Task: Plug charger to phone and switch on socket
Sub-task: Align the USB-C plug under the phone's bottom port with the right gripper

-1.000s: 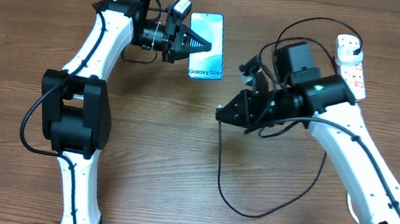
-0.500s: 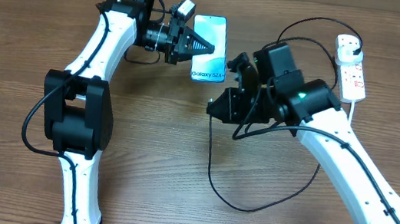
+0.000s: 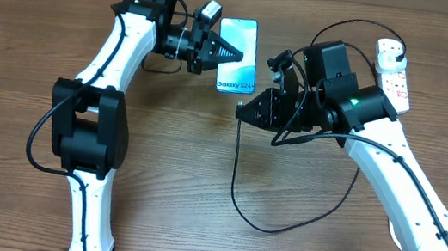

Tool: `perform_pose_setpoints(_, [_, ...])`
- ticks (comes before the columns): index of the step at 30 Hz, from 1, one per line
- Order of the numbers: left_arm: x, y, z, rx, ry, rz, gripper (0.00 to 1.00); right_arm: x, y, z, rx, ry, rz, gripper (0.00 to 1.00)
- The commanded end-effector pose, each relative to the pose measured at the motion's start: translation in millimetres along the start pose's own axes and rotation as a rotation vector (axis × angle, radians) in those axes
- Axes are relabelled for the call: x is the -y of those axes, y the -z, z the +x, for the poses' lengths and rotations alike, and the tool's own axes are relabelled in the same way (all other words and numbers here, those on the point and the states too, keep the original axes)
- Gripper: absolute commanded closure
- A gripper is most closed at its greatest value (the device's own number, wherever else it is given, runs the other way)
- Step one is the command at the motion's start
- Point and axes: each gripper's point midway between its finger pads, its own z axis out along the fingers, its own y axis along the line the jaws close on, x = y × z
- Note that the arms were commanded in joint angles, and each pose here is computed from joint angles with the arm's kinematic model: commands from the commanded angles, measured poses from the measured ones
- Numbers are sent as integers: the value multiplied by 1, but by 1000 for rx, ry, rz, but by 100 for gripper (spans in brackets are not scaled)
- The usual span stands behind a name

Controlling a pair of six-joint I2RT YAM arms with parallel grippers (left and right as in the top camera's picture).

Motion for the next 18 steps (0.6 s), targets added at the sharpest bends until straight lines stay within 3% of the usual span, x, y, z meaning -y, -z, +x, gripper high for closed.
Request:
perform_pose_setpoints(1, [15, -4, 3, -16, -33, 63, 96, -19, 10, -1, 19, 46, -51, 96])
perform_pose_setpoints(18, [15, -2, 2, -12, -29, 63, 96, -12, 5, -1, 23, 38, -122, 96])
